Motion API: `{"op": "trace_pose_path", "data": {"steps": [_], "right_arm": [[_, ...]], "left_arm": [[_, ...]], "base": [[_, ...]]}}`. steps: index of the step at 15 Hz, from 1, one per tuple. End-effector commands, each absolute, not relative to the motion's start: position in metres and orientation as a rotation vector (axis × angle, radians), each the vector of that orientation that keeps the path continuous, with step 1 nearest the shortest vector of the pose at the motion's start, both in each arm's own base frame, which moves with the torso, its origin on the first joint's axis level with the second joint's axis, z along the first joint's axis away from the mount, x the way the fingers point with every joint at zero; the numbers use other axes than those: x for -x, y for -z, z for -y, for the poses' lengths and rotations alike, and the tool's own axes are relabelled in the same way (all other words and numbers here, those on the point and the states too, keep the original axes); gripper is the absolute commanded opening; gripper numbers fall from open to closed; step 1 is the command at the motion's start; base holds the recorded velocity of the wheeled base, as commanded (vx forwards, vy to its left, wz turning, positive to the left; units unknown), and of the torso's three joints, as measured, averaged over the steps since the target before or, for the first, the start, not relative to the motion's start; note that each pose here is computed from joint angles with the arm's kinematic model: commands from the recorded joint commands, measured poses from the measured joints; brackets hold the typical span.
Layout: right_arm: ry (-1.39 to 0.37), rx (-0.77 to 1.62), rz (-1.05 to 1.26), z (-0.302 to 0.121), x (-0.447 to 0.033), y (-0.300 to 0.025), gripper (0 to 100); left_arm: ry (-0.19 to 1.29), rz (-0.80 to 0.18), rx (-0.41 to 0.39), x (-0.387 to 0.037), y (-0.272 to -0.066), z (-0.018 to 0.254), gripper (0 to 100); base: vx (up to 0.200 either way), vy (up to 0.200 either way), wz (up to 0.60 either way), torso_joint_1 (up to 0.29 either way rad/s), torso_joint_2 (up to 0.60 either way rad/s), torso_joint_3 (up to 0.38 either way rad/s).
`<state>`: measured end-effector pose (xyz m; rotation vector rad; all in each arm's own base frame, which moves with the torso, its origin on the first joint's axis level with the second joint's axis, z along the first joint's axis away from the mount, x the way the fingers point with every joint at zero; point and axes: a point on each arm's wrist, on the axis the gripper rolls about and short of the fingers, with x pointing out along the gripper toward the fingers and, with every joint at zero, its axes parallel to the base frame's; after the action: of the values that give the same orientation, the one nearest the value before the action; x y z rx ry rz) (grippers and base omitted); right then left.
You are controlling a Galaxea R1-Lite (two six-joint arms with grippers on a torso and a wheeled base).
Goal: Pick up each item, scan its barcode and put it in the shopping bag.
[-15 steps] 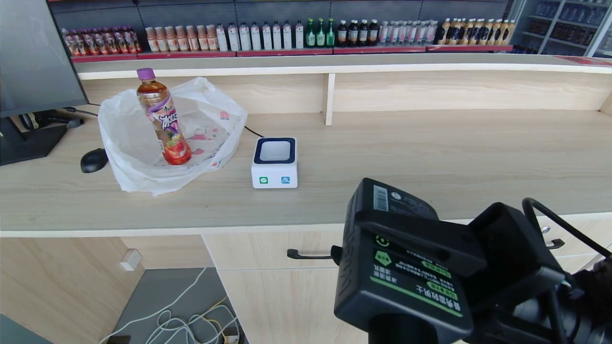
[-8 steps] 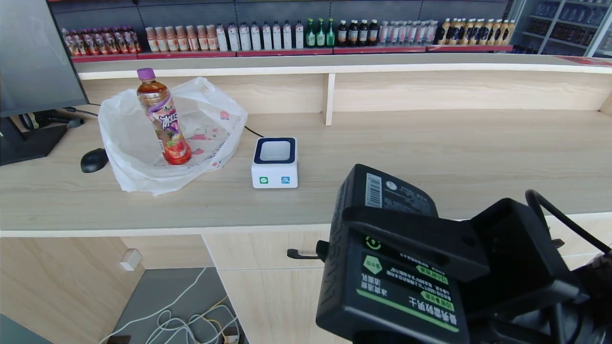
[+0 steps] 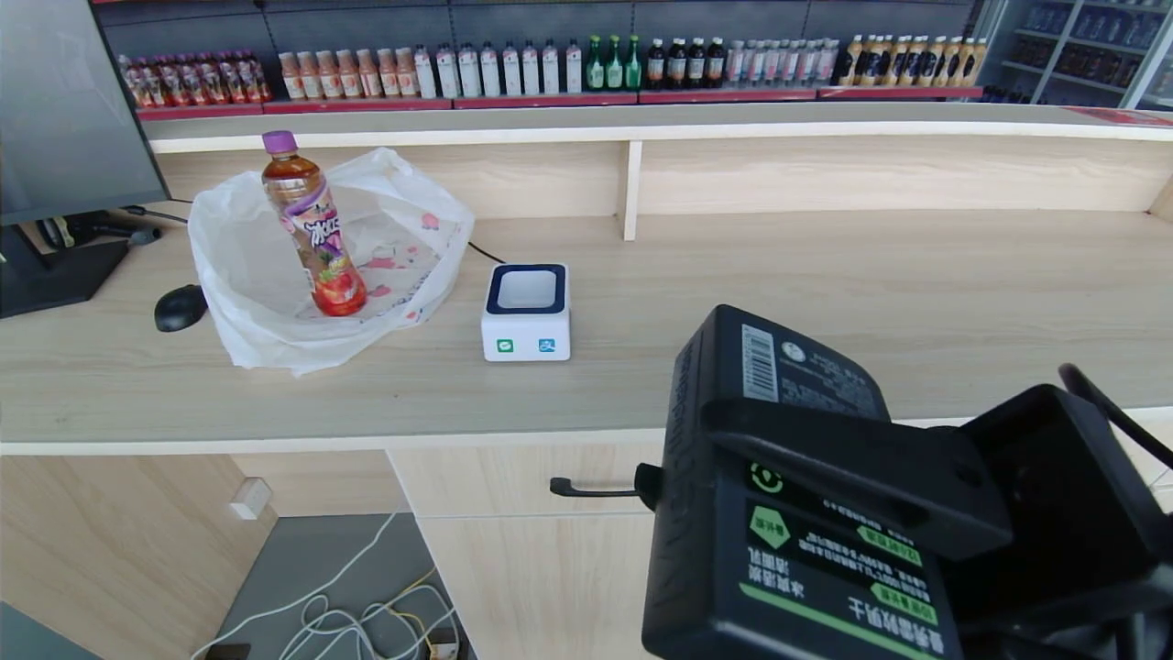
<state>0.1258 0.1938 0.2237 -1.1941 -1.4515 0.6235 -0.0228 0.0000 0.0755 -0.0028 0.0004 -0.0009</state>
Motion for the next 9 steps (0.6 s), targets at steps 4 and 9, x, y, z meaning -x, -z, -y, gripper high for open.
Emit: {"op": "trace_pose_path", "data": {"steps": [4, 9], "right_arm": [[-0.59, 1.206, 1.474, -0.1899, -0.123, -0.2278, 0], [-0.607, 1.211, 1.465, -0.1883, -0.1215, -0.2238, 0]], "left_arm": [[0.0, 0.0, 0.003, 0.0228, -0.0755, 0.0, 100], [0.0, 0.0, 0.003, 0.0228, -0.0755, 0.0, 100]], "base": [[0.0, 0.0, 0.0, 0.0, 0.0, 0.0], [0.0, 0.0, 0.0, 0.0, 0.0, 0.0]]}}
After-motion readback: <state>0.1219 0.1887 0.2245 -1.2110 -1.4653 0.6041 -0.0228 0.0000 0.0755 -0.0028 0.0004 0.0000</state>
